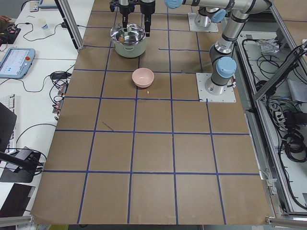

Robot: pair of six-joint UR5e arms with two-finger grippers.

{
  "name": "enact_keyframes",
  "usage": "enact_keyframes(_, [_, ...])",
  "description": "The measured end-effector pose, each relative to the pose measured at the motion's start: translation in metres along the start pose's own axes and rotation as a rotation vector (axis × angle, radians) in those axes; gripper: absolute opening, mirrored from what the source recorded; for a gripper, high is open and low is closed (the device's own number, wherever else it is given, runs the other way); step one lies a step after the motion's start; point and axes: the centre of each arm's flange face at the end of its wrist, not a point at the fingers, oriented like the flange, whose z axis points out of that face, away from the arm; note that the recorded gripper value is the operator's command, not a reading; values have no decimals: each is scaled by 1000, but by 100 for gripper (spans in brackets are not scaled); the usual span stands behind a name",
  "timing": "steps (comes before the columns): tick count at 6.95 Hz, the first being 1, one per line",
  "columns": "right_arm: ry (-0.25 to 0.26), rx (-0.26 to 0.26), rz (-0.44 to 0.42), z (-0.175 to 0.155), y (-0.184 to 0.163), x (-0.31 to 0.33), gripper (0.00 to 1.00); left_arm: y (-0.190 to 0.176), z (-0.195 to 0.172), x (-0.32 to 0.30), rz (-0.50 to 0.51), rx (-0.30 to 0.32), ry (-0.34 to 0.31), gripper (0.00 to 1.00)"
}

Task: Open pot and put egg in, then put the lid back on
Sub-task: 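Set the glass lid back on the pot with the right gripper while the left withdraws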

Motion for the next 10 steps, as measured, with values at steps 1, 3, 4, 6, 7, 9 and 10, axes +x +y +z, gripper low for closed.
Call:
enact_keyframes(1, [3, -5, -5, 2, 1, 1, 4, 0, 0, 0, -1, 0, 1, 100])
enact_keyframes(3, [5, -11, -8, 5, 4, 1, 4, 0, 0, 0, -2, 0, 1, 100])
enact_keyframes(4, [5, -13, -8, 6, 4, 1, 4, 0, 0, -1, -3, 0, 1, 100])
enact_keyframes(6, [5, -15, -8, 5, 6, 1, 4, 0, 0, 0, -3, 1, 2, 100])
enact_keyframes(7, [6, -18, -10, 5, 7, 0, 4, 0, 0, 0, -3, 2, 2, 100])
enact_keyframes(9, [11, -31, -16, 6, 8, 1, 4, 0, 0, 0, -3, 2, 2, 100])
enact_keyframes(10, [13, -37, -19, 7, 9, 1, 4, 0, 0, 1, -3, 1, 3, 100])
